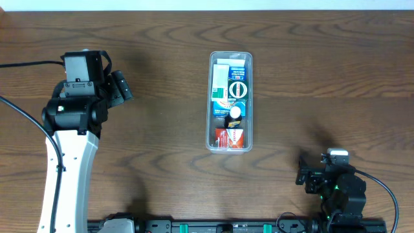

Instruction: Pack container

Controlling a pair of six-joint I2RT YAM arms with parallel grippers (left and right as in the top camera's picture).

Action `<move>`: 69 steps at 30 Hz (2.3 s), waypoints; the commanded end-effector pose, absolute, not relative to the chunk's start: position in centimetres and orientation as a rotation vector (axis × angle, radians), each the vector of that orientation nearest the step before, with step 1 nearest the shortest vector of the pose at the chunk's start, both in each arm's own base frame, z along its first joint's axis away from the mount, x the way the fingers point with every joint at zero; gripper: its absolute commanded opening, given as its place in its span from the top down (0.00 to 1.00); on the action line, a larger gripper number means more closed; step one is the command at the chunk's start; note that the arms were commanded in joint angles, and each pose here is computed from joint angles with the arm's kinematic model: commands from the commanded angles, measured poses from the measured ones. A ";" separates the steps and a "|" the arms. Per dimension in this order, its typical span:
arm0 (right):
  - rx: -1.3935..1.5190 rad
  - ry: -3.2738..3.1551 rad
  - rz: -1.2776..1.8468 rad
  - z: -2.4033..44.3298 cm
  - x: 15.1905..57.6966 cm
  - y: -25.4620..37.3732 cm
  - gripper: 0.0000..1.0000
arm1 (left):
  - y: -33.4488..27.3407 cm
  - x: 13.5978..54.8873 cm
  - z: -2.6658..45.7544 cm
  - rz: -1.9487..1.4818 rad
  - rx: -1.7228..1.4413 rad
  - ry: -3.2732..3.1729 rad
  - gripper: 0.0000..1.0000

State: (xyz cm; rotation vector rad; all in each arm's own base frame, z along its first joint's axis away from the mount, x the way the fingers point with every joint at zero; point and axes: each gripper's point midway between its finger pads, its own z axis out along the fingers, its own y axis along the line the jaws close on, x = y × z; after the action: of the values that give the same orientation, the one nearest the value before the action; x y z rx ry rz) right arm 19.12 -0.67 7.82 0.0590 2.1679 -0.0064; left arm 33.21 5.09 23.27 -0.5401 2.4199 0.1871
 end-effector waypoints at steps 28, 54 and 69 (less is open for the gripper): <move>0.039 2.168 -0.018 7.5 19.1 -0.6 0.01 | 5.1 19.6 31.4 0.097 -0.508 1.961 0.02; 0.039 2.168 -0.018 7.5 19.1 -0.6 0.01 | 5.0 16.3 21.6 0.052 -0.499 1.809 0.02; 0.039 2.169 -0.018 7.5 19.1 -0.6 0.01 | 5.1 19.6 14.0 0.078 -0.507 1.895 0.02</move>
State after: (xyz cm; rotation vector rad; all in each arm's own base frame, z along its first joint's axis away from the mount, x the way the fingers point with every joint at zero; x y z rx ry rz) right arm 19.15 -0.67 7.85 0.0589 2.1653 -0.0064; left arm 19.10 4.99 14.88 -0.5131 1.9021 0.0663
